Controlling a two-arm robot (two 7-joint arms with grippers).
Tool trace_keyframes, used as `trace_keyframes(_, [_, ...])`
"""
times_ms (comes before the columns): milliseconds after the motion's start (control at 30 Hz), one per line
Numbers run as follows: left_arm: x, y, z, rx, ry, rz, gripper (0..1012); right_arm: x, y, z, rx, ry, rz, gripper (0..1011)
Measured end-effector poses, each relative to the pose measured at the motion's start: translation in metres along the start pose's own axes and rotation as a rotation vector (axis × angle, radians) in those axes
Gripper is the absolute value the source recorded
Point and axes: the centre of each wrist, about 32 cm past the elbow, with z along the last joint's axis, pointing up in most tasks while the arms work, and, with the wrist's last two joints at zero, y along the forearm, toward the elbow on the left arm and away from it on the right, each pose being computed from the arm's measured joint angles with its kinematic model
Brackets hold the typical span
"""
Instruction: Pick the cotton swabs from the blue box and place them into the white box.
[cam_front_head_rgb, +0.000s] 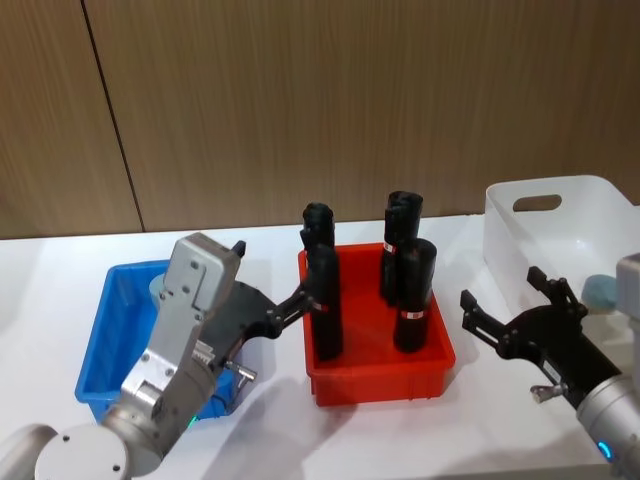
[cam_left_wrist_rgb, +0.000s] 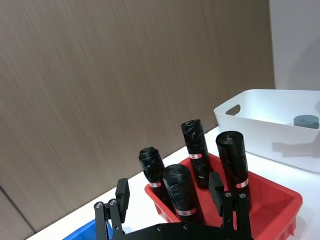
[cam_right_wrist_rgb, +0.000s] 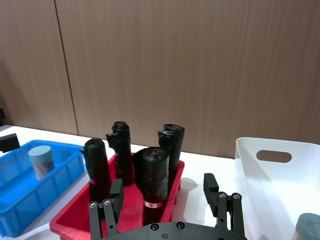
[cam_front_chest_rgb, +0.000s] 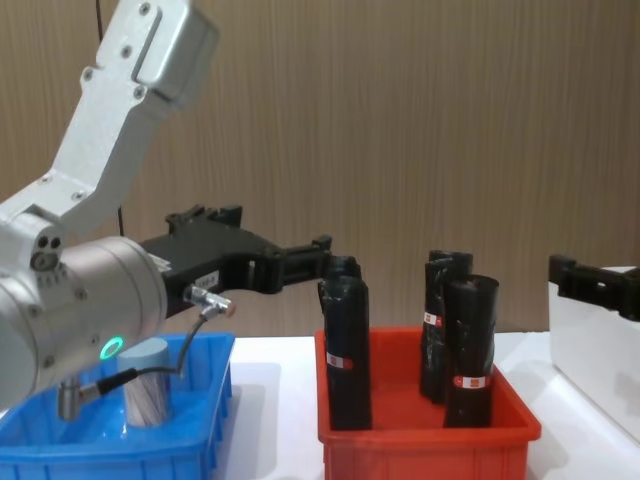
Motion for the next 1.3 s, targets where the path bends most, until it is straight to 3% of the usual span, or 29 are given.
trace_keyframes(267, [-0.0059,0.0066,-0.0021,-0.012,-0.004,0.031,1004,-0.0031,-0.0029,0.0010,0.004,0.003,0.006,1001])
trace_keyframes(1300, [-0.0059,0.0067,-0.0022,-0.012,-0.003,0.033,1004,0.0002,-0.0001,-0.0011,-0.003,-0.001,0.012,1002])
